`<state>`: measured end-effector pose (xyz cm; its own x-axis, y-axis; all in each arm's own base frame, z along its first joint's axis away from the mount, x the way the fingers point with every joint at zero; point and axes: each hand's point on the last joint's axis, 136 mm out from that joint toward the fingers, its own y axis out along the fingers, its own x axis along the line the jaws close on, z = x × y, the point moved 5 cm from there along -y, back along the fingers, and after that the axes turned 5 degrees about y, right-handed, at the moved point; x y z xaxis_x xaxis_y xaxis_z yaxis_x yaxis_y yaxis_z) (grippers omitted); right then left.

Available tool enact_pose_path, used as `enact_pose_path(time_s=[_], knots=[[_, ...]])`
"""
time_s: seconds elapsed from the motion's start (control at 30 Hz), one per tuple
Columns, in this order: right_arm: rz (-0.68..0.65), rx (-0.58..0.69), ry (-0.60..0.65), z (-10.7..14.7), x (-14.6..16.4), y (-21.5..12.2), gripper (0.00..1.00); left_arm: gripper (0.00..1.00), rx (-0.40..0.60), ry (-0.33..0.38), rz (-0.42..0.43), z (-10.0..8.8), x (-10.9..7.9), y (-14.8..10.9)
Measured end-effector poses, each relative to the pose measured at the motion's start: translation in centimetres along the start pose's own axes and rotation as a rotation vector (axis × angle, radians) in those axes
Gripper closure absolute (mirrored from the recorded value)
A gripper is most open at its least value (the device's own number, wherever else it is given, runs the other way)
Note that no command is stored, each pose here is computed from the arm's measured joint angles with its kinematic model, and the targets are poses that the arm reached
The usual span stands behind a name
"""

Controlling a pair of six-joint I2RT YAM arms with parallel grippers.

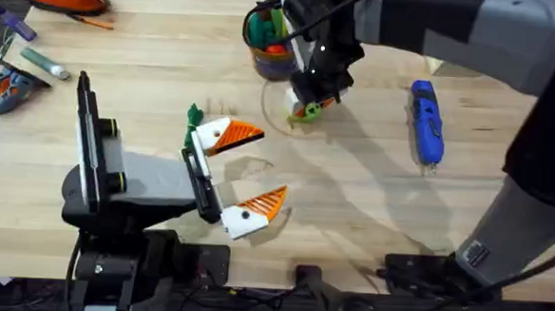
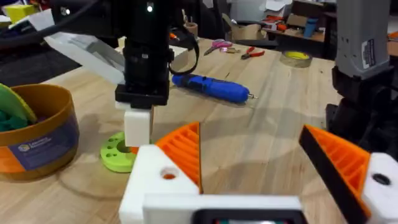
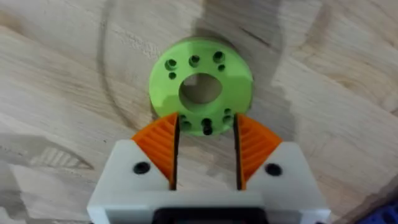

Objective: Pick up the gripper from the table and insert it into the empty holder that is missing its gripper. Then pick up a screw, insert it into the mounting hole, and use the screwdriver to tighten it. Finally, clean up the table by picking up the vegetable and placing it into the bucket.

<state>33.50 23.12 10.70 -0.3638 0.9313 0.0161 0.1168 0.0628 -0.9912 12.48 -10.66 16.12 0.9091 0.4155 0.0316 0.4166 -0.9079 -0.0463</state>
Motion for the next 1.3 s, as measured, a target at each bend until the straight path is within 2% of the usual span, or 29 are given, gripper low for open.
enact_pose_path(time_s=[0.2,0.37,1.3], knots=[[0.004,0.002,0.000,0.03,-0.05,0.04,0.650,0.015,0.000,0.000,0.000,0.00,0.00,0.00],[0.008,0.002,-0.001,0.04,-0.10,0.04,0.764,0.015,0.000,0.001,0.000,0.00,0.00,0.00],[-0.002,0.019,-0.033,0.38,0.18,0.03,0.909,0.014,0.000,0.000,0.000,0.00,0.00,0.00]])
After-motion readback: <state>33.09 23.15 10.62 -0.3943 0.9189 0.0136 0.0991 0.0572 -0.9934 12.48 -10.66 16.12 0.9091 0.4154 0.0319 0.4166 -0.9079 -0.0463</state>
